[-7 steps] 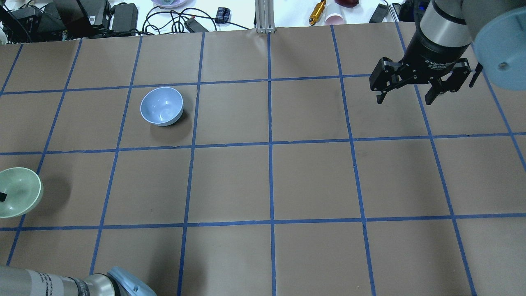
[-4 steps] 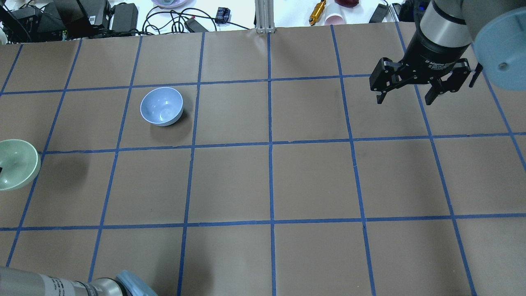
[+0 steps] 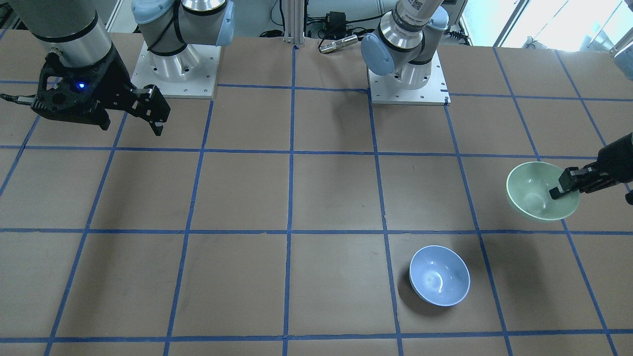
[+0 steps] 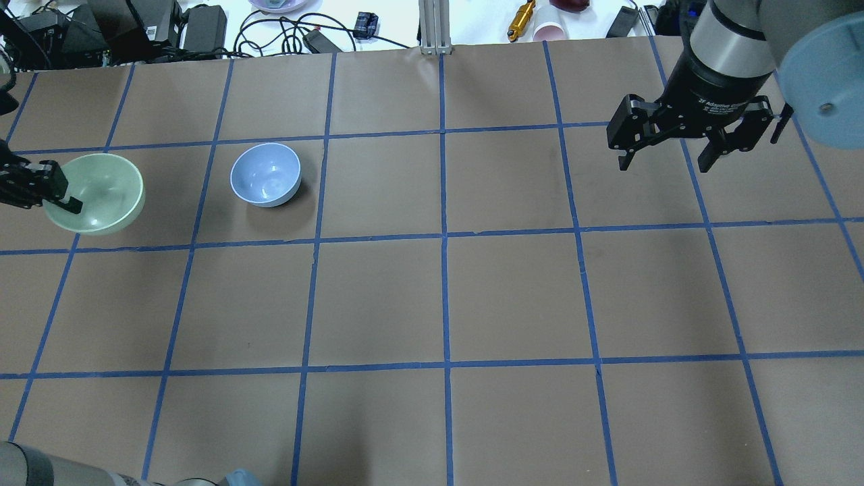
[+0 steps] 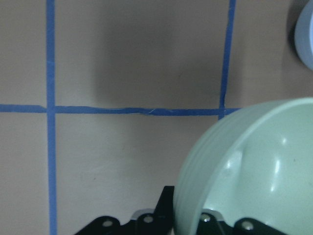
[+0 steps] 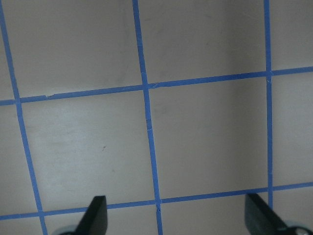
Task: Stack green bowl on blue bowl
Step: 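Carry the green bowl with the left gripper over the pale blue bowl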
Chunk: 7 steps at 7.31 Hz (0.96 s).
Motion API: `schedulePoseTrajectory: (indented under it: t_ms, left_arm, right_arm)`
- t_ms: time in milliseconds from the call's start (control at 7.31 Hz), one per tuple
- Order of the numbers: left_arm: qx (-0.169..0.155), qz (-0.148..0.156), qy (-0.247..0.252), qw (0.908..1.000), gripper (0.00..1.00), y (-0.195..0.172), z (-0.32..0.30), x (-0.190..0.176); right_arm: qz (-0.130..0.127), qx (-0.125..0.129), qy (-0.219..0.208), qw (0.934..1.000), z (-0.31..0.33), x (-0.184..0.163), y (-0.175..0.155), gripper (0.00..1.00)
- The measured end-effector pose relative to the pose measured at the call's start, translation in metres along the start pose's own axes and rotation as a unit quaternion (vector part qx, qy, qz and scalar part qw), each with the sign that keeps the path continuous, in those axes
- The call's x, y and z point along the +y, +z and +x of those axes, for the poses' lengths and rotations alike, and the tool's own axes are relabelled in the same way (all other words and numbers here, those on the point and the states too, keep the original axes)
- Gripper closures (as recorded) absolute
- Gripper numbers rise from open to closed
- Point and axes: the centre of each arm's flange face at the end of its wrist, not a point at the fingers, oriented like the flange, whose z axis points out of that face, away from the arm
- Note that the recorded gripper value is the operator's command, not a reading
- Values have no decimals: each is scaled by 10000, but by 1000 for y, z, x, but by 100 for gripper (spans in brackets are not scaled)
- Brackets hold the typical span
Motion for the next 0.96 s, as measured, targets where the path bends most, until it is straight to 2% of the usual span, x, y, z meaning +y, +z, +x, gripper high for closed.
schedulePoseTrajectory:
  t_ms: [410,547,957]
  left_arm:
    - [631,148,-358,9973,100,17,82,-32]
    - [801,141,-406,9959,100,25,92,-37]
    - [1028,107,-433,9937,100,60,95,-56]
  right_arm:
    - [0,2,0,10000,0,0,0,0]
    - [0,2,0,10000,0,0,0,0]
    - [0,0,0,10000,0,0,0,0]
